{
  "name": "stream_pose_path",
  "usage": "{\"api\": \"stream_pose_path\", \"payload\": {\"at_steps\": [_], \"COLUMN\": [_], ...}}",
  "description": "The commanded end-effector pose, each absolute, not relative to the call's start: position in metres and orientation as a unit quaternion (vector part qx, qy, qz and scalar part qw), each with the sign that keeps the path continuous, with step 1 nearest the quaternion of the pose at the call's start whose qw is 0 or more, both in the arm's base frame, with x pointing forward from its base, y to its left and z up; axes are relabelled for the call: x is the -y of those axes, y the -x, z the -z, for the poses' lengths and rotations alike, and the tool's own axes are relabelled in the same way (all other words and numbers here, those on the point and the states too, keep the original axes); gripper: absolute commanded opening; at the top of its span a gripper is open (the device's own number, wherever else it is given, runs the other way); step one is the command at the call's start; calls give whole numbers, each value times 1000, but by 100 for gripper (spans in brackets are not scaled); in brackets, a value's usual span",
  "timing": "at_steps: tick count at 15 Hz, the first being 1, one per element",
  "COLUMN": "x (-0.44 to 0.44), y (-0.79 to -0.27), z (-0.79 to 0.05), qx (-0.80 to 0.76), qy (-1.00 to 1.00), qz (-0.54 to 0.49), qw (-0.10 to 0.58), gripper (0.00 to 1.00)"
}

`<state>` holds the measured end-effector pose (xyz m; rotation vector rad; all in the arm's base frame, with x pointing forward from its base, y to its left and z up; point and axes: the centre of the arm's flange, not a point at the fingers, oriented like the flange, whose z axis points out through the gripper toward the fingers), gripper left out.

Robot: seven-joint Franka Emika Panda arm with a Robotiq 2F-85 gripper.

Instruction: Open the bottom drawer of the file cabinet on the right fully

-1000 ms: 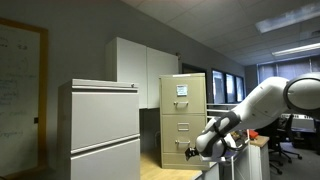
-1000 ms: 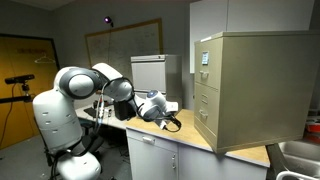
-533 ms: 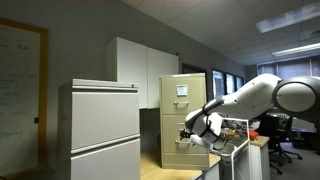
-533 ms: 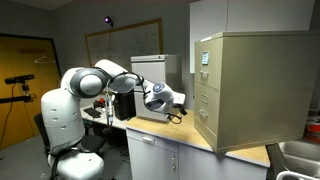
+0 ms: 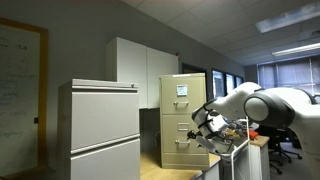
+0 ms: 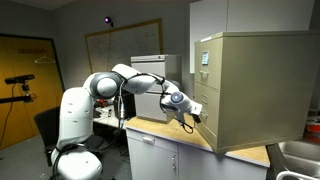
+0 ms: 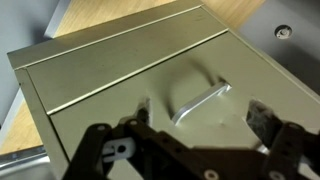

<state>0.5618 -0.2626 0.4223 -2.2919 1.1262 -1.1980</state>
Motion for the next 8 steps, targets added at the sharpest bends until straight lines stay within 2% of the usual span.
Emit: {"api": "stream_pose_path", "payload": {"at_steps": [1,5,8], "x": [295,315,315], "y": [-598,-606,-607], "z": [-373,-339,-346], "qx": [-419,-458,-460], "qy": [788,770,759], "qz": [414,400,415], "qw": [179,194,202], "gripper": [100,100,100]}}
